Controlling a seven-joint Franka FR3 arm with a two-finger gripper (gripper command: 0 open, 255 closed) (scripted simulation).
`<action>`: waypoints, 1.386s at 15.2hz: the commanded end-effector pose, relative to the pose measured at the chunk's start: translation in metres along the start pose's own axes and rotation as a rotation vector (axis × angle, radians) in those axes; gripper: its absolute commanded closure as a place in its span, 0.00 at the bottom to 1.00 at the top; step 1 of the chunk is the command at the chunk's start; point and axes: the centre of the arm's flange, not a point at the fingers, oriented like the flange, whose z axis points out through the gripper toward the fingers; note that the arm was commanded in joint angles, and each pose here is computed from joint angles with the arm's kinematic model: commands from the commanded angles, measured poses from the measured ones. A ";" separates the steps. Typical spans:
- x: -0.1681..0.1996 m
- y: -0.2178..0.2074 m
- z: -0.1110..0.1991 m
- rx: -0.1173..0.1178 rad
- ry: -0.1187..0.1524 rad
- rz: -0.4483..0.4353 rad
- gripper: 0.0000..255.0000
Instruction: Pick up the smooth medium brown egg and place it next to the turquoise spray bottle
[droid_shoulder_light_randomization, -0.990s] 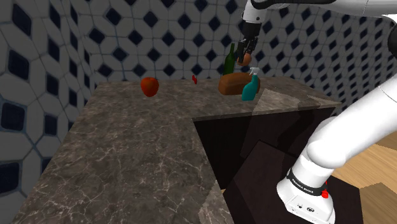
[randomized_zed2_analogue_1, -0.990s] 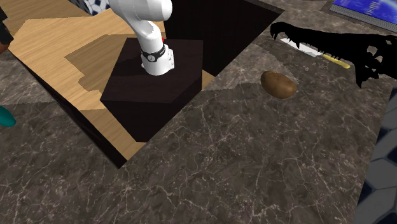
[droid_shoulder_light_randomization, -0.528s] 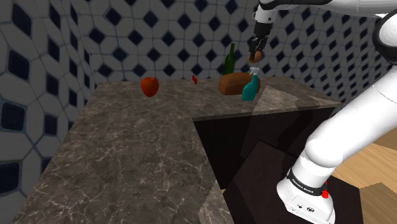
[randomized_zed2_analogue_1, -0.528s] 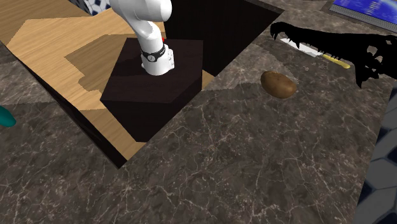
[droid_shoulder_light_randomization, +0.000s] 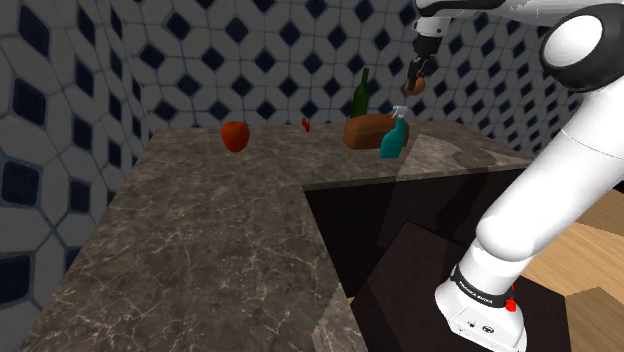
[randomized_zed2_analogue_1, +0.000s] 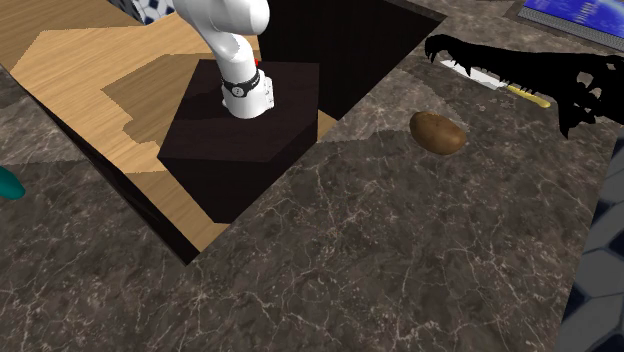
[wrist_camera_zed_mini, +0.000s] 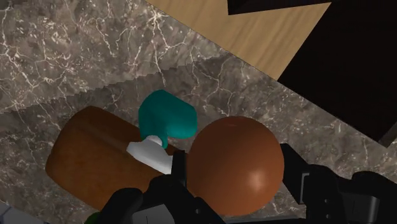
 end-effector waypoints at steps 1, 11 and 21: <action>-0.004 0.025 0.003 -0.001 0.001 -0.002 1.00; -0.017 0.148 0.012 -0.001 0.001 -0.002 1.00; -0.020 0.144 0.064 -0.001 0.001 -0.002 1.00</action>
